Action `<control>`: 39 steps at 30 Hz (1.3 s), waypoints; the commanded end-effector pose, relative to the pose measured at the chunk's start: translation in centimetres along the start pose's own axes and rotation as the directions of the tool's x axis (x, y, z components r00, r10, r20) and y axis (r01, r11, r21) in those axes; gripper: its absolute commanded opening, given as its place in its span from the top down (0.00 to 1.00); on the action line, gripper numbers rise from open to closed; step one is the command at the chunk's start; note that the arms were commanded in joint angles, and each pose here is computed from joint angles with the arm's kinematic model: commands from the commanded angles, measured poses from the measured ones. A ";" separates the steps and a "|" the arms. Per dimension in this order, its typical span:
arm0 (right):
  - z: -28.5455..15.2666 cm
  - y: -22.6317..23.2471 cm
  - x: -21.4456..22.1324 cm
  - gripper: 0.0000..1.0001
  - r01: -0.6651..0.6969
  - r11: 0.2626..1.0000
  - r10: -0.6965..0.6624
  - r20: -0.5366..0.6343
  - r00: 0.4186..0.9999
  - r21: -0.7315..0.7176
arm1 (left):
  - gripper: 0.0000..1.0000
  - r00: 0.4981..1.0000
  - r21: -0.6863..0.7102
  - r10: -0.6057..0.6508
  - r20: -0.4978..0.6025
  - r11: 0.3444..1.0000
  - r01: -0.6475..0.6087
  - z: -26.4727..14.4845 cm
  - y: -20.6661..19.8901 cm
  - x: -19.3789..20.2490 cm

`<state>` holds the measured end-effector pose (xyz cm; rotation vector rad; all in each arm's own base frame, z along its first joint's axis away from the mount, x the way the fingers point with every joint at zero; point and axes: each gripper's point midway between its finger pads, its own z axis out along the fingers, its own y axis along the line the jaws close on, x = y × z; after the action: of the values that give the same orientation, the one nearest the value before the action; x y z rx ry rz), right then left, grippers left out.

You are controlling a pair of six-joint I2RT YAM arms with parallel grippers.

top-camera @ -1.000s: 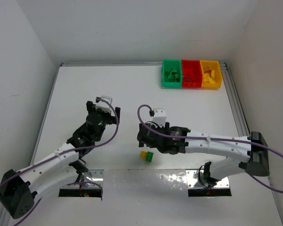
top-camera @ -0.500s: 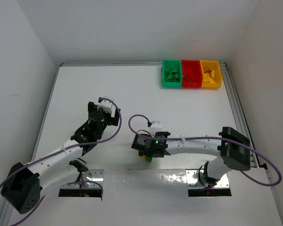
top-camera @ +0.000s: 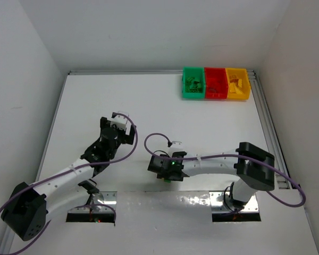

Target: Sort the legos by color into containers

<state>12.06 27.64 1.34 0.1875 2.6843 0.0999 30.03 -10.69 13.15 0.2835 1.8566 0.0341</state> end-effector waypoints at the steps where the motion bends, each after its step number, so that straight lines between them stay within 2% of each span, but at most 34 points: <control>1: -0.4 -0.5 -0.8 0.41 -0.012 1.000 0.011 0.044 0.999 0.016 | 0.00 0.998 0.000 -0.042 0.038 0.999 0.042 0.2 0.1 -1.1; 2: -0.4 -0.5 -0.9 0.44 -0.009 1.000 0.008 0.047 0.999 0.018 | 0.00 0.998 -0.001 -0.046 0.038 0.999 0.046 0.2 0.2 -1.1; 3: -0.3 -0.5 -1.0 0.52 0.000 1.000 -0.001 0.056 0.998 0.018 | 0.00 0.998 0.001 -0.048 0.038 0.999 0.048 0.2 0.2 -1.1; 5: -0.3 -0.5 -1.1 0.58 0.003 1.000 -0.004 0.062 0.998 0.020 | 0.00 0.998 -0.004 -0.047 0.037 0.999 0.047 0.3 0.3 -1.1; 11: 0.1 -0.2 -0.9 0.62 0.011 1.000 -0.011 0.056 0.998 -0.003 | 0.00 0.998 -0.018 -0.047 0.034 0.999 0.047 0.5 0.8 -0.9; 13: 0.4 -0.7 -0.9 0.67 0.010 1.000 -0.011 0.066 0.998 0.011 | 0.00 0.998 -0.012 -0.047 0.034 0.999 0.047 0.5 0.7 -0.8; 14: 0.4 -0.9 -1.0 0.74 0.012 1.000 -0.013 0.079 0.997 0.011 | 0.00 0.998 -0.003 -0.047 0.032 0.999 0.047 0.5 0.5 -0.8; 16: 0.8 -1.7 -1.0 0.81 0.023 0.999 -0.025 0.089 0.996 0.025 | 0.04 0.999 0.014 -0.043 0.027 0.999 0.042 0.5 0.2 -0.7; 19: 0.8 -1.3 -1.8 1.00 0.027 0.999 -0.025 0.105 0.994 -0.023 | 0.21 0.999 0.092 -0.032 0.022 0.995 0.030 0.4 -1.1 -0.9; 22: -0.1 -0.9 -4.4 1.00 0.044 0.996 -0.033 0.128 0.991 -0.080 | 0.27 1.000 0.285 0.002 0.025 0.959 -0.009 -0.4 -4.2 -1.6; 24: -1.2 0.2 -6.4 1.00 0.074 0.983 -0.055 0.117 0.992 -0.166 | 0.28 0.999 0.447 0.016 0.047 0.894 -0.035 -1.7 -6.9 -2.5; 26: -1.0 -0.3 -9.9 1.00 0.017 0.979 0.004 0.103 0.995 -0.203 | 0.28 0.995 0.565 0.044 0.090 0.820 -0.088 -3.0 -8.7 -4.0; 27: -1.8 0.0 -11.0 1.00 0.067 0.966 -0.042 0.100 0.994 -0.251 | 0.27 0.992 0.598 0.063 0.110 0.793 -0.116 -3.5 -9.2 -4.4; 28: -1.8 -0.6 -13.1 1.00 0.072 0.967 -0.041 0.128 0.991 -0.244 | 0.22 0.983 0.620 0.109 0.150 0.764 -0.179 -3.8 -9.4 -4.7; 29: -2.7 -0.3 -15.0 1.00 0.176 0.953 -0.130 0.191 0.973 -0.246 | 0.18 0.975 0.681 0.126 0.180 0.700 -0.216 -4.8 -10.3 -5.2; 30: -2.8 -0.3 -16.0 1.00 0.217 0.947 -0.167 0.217 0.962 -0.235 | 0.13 0.965 0.702 0.150 0.214 0.663 -0.259 -5.2 -10.7 -5.3; 31: -2.8 -0.5 -17.3 1.00 0.241 0.942 -0.187 0.230 0.955 -0.232 | 0.06 0.940 0.710 0.195 0.281 0.616 -0.340 -5.6 -11.0 -5.6; 32: -3.5 0.1 -18.9 1.00 0.289 0.924 -0.226 0.254 0.941 -0.251 | 0.03 0.926 0.747 0.188 0.327 0.549 -0.375 -6.5 -11.9 -6.0; 33: -3.3 0.7 -18.8 1.00 0.302 0.905 -0.242 0.222 0.945 -0.301 | 0.02 0.914 0.758 0.186 0.361 0.512 -0.404 -6.9 -12.4 -6.3; 35: -3.5 1.1 -21.4 1.00 0.327 0.877 -0.244 0.258 0.935 -0.353 | 0.01 0.888 0.764 0.173 0.426 0.458 -0.455 -7.1 -13.2 -7.8; 38: -4.2 2.2 -23.7 1.00 0.408 0.815 -0.296 0.311 0.903 -0.411 | 0.03 0.889 0.765 0.173 0.424 0.457 -0.454 -5.3 -13.8 -10.1; 39: -4.0 2.6 -24.2 1.00 0.418 0.794 -0.298 0.316 0.901 -0.442 | 0.03 0.878 0.769 0.225 0.422 0.425 -0.478 -4.4 -14.1 -10.1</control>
<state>30.59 24.56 13.37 -0.2278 2.4203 0.4793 24.94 -24.14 19.06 1.2134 1.4958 -0.6373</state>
